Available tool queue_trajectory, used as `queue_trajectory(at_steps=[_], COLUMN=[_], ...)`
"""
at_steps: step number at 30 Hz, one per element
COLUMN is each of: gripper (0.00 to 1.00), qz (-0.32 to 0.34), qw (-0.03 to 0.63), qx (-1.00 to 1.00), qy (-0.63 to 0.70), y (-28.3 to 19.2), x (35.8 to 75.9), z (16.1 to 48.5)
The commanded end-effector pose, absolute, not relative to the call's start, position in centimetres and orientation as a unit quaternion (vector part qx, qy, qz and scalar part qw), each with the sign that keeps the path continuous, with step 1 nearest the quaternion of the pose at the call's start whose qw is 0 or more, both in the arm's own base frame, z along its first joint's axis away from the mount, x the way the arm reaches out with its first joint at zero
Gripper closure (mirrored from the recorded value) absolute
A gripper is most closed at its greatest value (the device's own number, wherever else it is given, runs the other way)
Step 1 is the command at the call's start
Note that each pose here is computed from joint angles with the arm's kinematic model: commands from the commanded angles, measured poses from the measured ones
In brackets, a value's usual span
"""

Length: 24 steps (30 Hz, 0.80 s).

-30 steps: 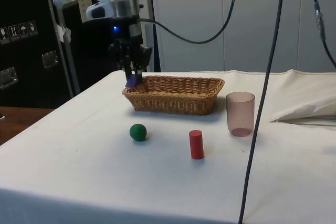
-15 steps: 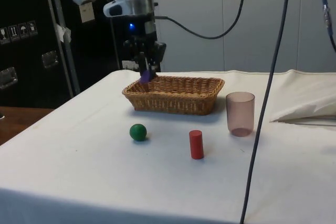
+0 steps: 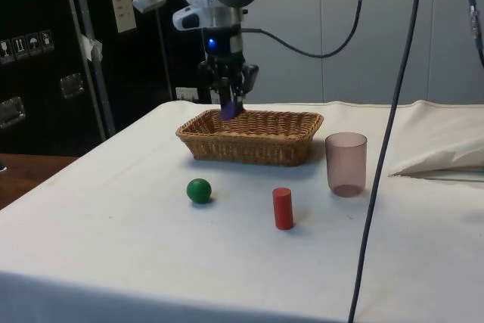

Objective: Pick up the triangular block and place it into the basket.

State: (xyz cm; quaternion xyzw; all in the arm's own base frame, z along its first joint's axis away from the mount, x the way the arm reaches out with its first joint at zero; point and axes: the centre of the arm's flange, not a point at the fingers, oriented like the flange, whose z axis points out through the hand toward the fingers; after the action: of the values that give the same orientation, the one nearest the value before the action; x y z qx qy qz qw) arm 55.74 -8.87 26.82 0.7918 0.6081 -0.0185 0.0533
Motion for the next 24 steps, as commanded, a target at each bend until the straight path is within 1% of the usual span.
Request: queue_trajectory(at_steps=[1, 7, 8, 15, 16, 20, 24], gripper=[0.67, 0.67, 0.67, 0.67, 0.67, 0.67, 0.67], qz=[-0.012, -0.013, -0.020, -0.017, -0.025, -0.015, -0.012], qw=[0.056, 0.060, 0.057, 0.066, 0.064, 0.070, 0.071], qx=[0.791, 0.791, 0.791, 0.790, 0.791, 0.790, 0.791], qy=[0.609, 0.609, 0.608, 0.610, 0.608, 0.609, 0.608], y=[-9.3, -11.2, -10.9, -12.2, -12.1, -12.7, -12.9], x=[55.5, 54.5, 54.5, 54.2, 54.2, 54.1, 54.0], z=[26.8, 25.6, 25.9, 23.5, 23.6, 22.2, 21.7])
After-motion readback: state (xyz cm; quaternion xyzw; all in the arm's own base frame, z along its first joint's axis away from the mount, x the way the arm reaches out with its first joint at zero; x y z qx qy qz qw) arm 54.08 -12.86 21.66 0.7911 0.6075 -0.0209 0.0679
